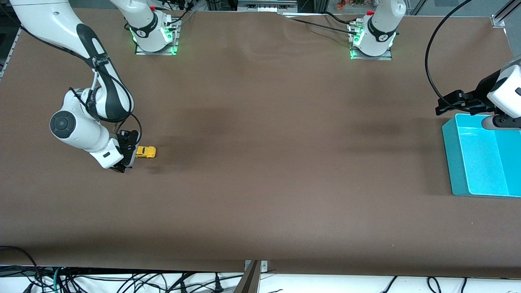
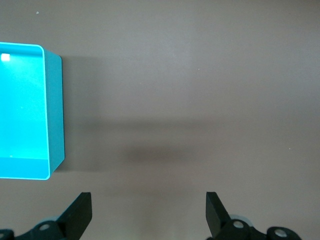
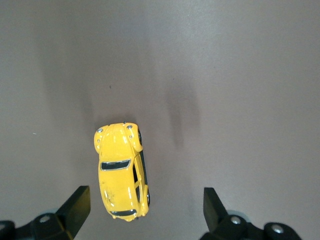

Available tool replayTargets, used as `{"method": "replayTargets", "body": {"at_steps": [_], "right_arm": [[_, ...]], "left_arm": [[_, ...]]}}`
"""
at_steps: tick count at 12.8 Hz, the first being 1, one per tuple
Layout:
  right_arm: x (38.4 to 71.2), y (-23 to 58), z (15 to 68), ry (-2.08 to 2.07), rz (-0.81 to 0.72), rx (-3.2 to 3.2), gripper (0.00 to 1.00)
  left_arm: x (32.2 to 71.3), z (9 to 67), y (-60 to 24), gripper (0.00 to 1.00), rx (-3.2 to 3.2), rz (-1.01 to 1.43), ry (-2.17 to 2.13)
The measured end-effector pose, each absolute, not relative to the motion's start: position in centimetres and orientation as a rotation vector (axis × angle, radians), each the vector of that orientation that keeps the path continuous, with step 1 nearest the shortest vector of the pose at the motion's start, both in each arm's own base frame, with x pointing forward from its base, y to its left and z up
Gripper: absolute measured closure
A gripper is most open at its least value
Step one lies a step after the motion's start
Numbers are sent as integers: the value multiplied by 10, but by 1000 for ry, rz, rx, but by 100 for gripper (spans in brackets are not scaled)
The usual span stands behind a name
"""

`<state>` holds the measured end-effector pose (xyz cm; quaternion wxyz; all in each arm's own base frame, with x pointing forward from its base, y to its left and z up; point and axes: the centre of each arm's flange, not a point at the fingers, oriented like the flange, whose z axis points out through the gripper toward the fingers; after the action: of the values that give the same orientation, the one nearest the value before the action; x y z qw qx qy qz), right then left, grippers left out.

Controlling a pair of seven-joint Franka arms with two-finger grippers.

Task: Wind and store yellow beetle car
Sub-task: 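Reach the right gripper down over the yellow beetle car, then close the right gripper around the yellow car's body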

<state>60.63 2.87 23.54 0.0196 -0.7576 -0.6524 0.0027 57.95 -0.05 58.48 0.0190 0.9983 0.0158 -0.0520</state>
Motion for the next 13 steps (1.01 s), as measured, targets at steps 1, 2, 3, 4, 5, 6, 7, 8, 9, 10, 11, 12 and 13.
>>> {"method": "replayTargets", "body": {"at_steps": [1, 2, 3, 4, 5, 6, 7, 8, 9, 10, 11, 12, 13], "right_arm": [[606, 29, 235, -2025, 10, -2349, 0], [604, 29, 232, -2024, 13, -2348, 1], [600, 29, 227, -2025, 13, -2346, 2], [595, 29, 221, -2028, 12, -2344, 2], [589, 29, 214, -2029, 11, -2343, 5], [584, 29, 208, -2030, 9, -2343, 8], [579, 29, 203, -2031, 8, -2342, 8], [577, 29, 201, -2032, 7, -2341, 17], [576, 29, 199, -2032, 7, -2341, 29], [576, 29, 199, -2033, 6, -2341, 29], [576, 29, 199, -2033, 6, -2341, 35], [576, 29, 199, -2034, 6, -2341, 48], [576, 29, 202, -2036, 2, -2342, 59]], "left_arm": [[580, 585, 0, 0, 3099, -162, 49], [580, 585, 0, 0, 3099, -161, 49], [580, 585, -1, 0, 3099, -161, 49], [580, 585, -1, 0, 3099, -161, 49], [580, 585, -1, 0, 3099, -162, 49], [580, 585, -1, 0, 3099, -162, 49], [580, 585, -1, 0, 3099, -162, 49], [580, 585, 0, 0, 3099, -162, 49], [580, 585, 0, 0, 3099, -162, 49], [580, 585, 0, 0, 3099, -162, 49], [580, 585, 0, 0, 3099, -162, 49], [580, 585, 0, 0, 3099, -162, 49], [580, 585, 0, 0, 3099, -162, 49]]}}
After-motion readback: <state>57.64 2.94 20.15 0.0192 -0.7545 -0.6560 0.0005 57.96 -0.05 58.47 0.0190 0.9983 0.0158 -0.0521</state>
